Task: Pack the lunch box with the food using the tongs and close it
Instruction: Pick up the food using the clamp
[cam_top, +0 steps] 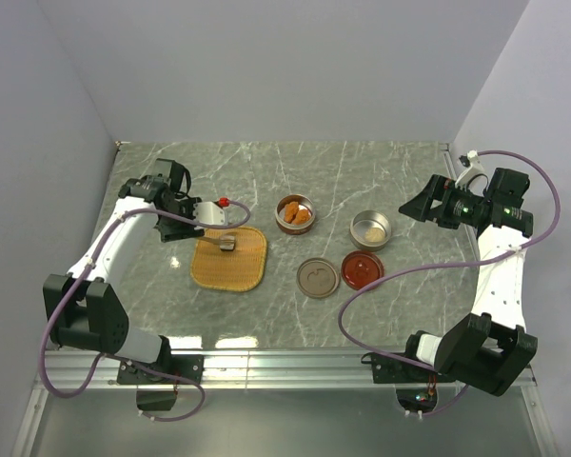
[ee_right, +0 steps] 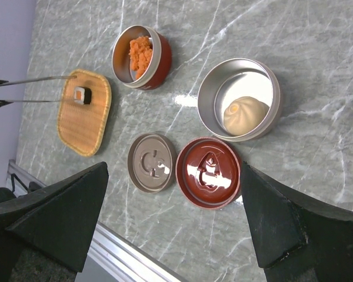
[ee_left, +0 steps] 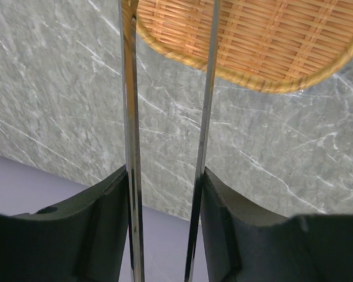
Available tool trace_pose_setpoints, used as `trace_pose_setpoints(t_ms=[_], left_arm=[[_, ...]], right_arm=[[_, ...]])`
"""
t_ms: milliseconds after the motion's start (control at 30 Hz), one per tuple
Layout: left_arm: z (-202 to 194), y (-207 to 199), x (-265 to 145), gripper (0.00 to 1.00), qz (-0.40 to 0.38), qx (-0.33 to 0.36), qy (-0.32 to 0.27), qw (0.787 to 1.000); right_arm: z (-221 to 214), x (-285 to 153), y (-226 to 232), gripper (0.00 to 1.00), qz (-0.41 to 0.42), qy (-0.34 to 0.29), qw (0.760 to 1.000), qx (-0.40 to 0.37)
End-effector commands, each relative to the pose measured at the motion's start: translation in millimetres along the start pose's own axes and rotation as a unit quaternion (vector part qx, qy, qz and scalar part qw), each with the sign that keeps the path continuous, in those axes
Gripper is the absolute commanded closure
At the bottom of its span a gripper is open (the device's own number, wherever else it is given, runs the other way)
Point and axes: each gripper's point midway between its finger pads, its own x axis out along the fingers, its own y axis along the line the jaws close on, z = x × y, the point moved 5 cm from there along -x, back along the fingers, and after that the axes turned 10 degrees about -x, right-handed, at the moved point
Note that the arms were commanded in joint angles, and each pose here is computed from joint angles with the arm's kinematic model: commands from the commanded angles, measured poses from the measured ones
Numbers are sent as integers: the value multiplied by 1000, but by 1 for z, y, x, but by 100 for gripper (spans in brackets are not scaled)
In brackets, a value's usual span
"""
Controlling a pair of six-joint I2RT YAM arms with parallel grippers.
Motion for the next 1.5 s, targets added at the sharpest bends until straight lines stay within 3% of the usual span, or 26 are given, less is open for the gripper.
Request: trace_pose_setpoints(t_ms=[0,433,733,1467], left_arm=[[7,5,-12,49,9,13,-19,1000],[13,-3,-37,50,11,12,-51,999],[8,-13,-25,47,-30,6,-36,999],[5,0,6,49,-24,6,0,1000]], right_arm=[[11,-7,3,0,-6,-13,1000,-20],[11,-6,2,0,-7,-13,1000,-18],[10,-8,2,0,-12,-14,1000,-19],[8,-6,0,0,-15,-11,1000,-17]])
